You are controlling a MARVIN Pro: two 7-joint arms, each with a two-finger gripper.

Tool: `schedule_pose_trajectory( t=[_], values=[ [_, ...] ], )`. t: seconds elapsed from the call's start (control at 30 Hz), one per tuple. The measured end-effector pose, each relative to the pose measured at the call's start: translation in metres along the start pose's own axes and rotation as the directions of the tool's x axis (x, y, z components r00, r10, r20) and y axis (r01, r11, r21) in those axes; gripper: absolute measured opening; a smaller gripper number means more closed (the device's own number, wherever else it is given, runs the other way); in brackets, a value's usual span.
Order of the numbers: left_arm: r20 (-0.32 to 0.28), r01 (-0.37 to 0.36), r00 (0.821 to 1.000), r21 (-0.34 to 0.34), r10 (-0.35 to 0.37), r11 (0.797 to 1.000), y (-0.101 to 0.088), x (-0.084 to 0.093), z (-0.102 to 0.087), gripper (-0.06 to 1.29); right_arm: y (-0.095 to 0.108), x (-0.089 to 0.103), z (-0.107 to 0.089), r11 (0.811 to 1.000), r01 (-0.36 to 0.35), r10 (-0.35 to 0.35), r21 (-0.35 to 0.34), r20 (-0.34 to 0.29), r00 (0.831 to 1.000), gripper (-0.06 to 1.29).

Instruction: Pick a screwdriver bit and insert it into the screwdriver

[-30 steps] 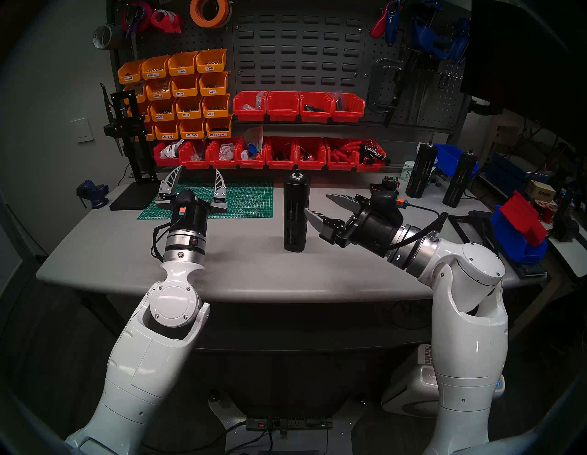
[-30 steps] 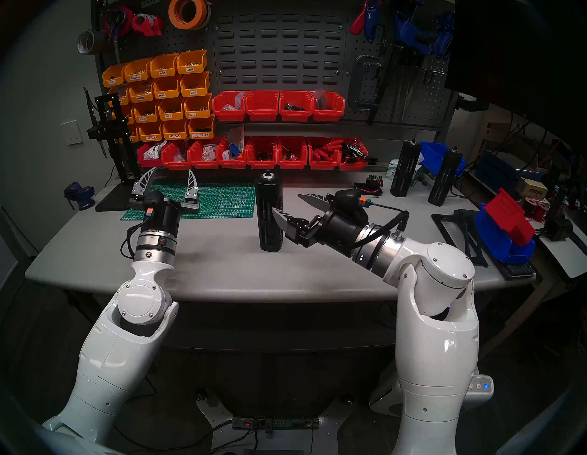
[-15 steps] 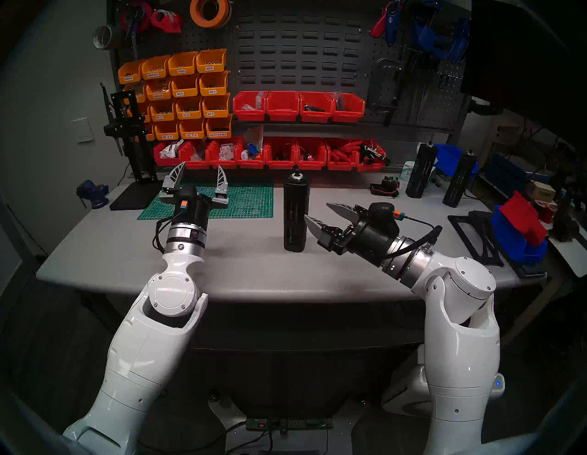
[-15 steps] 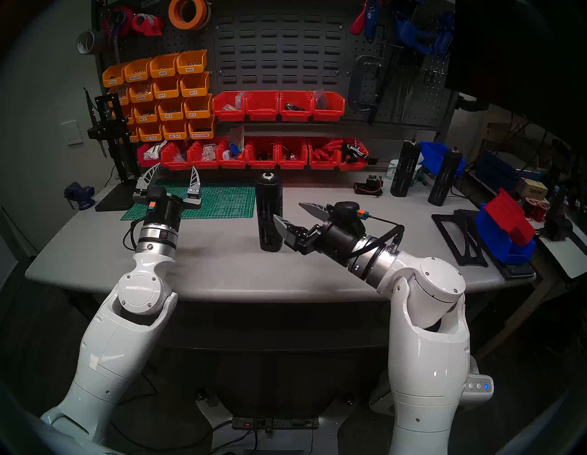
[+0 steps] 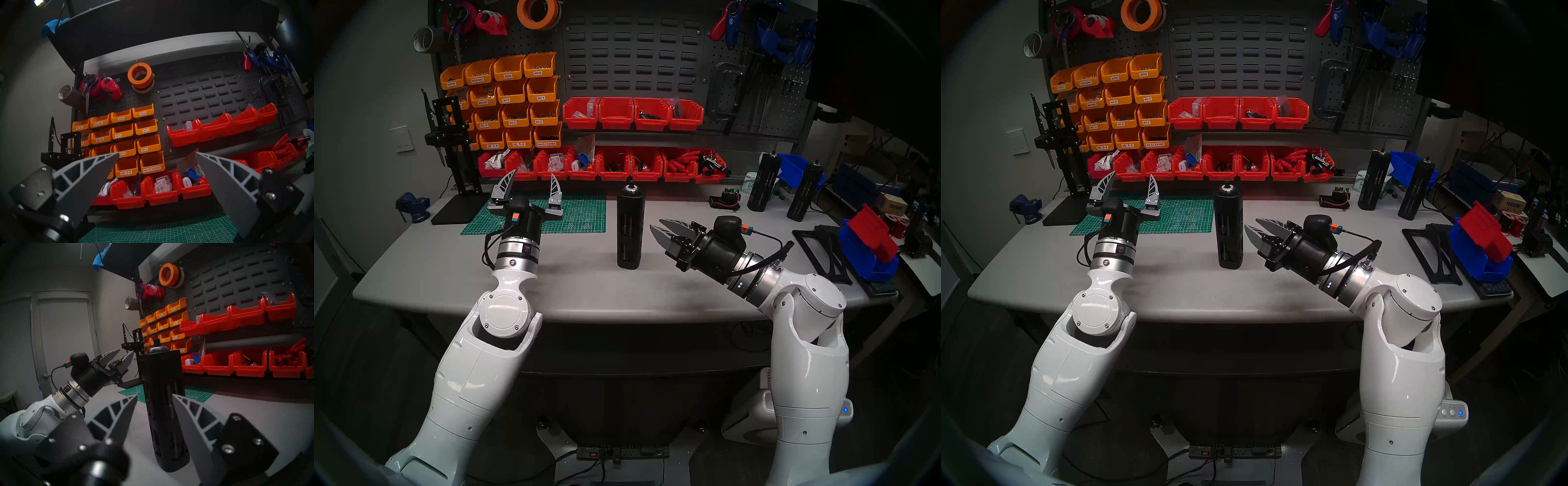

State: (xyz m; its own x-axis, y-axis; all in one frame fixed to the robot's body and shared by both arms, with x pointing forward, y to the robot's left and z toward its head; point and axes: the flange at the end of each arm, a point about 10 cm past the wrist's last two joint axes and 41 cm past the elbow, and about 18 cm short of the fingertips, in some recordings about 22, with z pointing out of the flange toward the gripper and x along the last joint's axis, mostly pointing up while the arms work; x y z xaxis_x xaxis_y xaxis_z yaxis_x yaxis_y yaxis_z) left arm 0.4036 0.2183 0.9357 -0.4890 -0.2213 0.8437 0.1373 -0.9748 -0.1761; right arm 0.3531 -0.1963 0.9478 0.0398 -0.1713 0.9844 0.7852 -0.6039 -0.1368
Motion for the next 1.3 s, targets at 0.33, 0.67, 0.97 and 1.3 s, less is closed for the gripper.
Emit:
schedule_pose_trajectory(
  t=[0.33, 0.67, 0.97, 1.3],
  values=[
    [-0.006, -0.009, 1.000, 0.026, 0.009, 1.000, 0.000, 0.003, 0.000, 1.21, 0.019, -0.006, 0.004, 1.000, -0.014, 0.014, 0.021, 0.022, 1.000, 0.42],
    [-0.007, -0.016, 1.000, 0.043, 0.016, 0.999, 0.000, 0.004, 0.001, 1.21, 0.025, 0.006, 0.011, 0.998, 0.010, -0.011, 0.067, 0.014, 1.000, 0.39],
    [-0.008, -0.023, 1.000, 0.055, 0.023, 0.998, -0.001, 0.005, 0.001, 1.21, 0.029, 0.008, 0.019, 0.995, 0.007, -0.009, 0.103, 0.018, 1.000, 0.37],
    [-0.014, -0.028, 0.999, 0.065, 0.029, 0.998, -0.003, 0.008, 0.000, 1.21, 0.033, 0.005, 0.025, 0.993, 0.006, -0.009, 0.119, 0.028, 1.000, 0.37]
  ],
)
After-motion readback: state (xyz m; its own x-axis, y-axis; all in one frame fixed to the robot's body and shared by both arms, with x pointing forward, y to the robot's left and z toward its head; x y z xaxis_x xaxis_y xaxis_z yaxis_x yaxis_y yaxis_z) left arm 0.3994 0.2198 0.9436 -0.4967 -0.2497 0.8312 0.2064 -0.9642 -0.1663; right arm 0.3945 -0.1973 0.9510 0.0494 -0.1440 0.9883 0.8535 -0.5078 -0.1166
